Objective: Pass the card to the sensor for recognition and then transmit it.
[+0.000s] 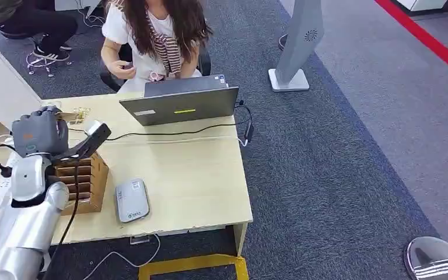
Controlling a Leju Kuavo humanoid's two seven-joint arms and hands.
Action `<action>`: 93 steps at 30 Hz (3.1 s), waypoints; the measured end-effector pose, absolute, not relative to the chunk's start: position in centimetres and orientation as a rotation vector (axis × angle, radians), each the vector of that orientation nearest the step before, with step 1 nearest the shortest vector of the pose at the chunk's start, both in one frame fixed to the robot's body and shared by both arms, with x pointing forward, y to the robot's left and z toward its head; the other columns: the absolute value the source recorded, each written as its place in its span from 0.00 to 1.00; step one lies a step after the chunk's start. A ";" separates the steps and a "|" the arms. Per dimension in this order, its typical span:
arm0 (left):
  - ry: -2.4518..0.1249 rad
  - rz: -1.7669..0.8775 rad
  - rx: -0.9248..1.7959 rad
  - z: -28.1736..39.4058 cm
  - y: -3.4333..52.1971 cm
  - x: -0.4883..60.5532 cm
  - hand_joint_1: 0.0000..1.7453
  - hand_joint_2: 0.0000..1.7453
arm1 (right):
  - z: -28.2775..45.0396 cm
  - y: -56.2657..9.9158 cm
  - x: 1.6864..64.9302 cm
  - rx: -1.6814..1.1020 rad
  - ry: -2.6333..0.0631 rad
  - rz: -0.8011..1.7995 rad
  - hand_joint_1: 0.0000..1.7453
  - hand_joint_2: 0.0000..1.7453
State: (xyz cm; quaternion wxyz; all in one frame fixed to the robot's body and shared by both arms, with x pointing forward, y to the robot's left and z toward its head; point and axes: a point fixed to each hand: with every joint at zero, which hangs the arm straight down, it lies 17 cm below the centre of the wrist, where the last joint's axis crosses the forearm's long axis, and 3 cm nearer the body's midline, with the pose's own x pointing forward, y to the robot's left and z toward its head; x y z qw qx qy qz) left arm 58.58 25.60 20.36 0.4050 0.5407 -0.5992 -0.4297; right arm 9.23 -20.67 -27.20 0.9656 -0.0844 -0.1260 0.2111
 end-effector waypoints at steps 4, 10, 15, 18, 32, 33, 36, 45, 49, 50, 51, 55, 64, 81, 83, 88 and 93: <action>-1.550 -1.130 1.255 17.5 22.0 56.0 1.00 1.00 | -27.2 -20.7 9.3 -0.177 -0.255 0.413 0.00 1.00; -1.541 -1.204 1.138 14.8 18.4 53.3 1.00 1.00 | -27.2 -20.8 9.1 -0.178 -0.252 0.394 0.00 1.00; -1.525 -1.254 1.090 13.9 16.6 52.1 1.00 1.00 | -27.2 -20.9 9.1 -0.179 -0.249 0.383 0.00 1.00; -1.531 -1.271 1.078 13.8 15.8 51.7 1.00 1.00 | -27.2 -20.9 9.1 -0.179 -0.248 0.376 0.00 1.00; -1.352 -1.401 1.001 8.9 15.7 50.1 1.00 1.00 | -27.2 -21.0 8.9 -0.187 -0.236 0.366 0.00 1.00; -1.347 -1.404 1.000 8.7 15.7 50.1 1.00 1.00 | -27.2 -21.0 8.9 -0.186 -0.237 0.364 0.00 1.00; -1.340 -1.409 0.998 8.3 15.8 50.0 1.00 1.00 | -27.3 -21.0 8.9 -0.188 -0.234 0.359 0.00 1.00; -1.331 -1.410 0.999 8.2 16.0 49.9 1.00 1.00 | -27.2 -21.1 8.9 -0.189 -0.234 0.357 0.00 1.00; -1.287 -1.424 0.988 6.9 16.3 49.5 1.00 1.00 | -27.2 -21.0 8.9 -0.190 -0.233 0.364 0.00 1.00; -1.276 -1.425 0.983 6.5 16.3 49.3 1.00 1.00 | -27.3 -21.0 8.9 -0.190 -0.232 0.365 0.00 1.00; -1.267 -1.428 0.977 6.0 16.4 49.1 1.00 1.00 | -27.3 -21.0 8.9 -0.189 -0.232 0.365 0.00 1.00; -1.237 -1.439 0.959 4.6 16.5 48.4 1.00 1.00 | -27.2 -21.0 8.9 -0.188 -0.232 0.365 0.00 1.00; -1.149 -1.486 0.915 1.4 17.0 47.5 1.00 1.00 | -27.3 -20.9 8.8 -0.185 -0.229 0.378 0.00 1.00; -1.155 -1.470 0.925 1.6 16.8 48.6 1.00 1.00 | -27.3 -20.9 8.7 -0.184 -0.225 0.389 0.00 1.00; -1.182 -1.452 0.944 2.7 16.7 49.2 1.00 1.00 | -27.3 -20.9 8.8 -0.185 -0.229 0.394 0.00 1.00; -1.297 -1.398 1.037 8.6 16.0 52.4 1.00 1.00 | -27.3 -20.9 8.8 -0.185 -0.234 0.403 0.00 1.00; -1.539 -1.284 1.273 18.6 15.8 55.3 1.00 1.00 | -27.2 -20.8 9.0 -0.187 -0.246 0.431 0.00 1.00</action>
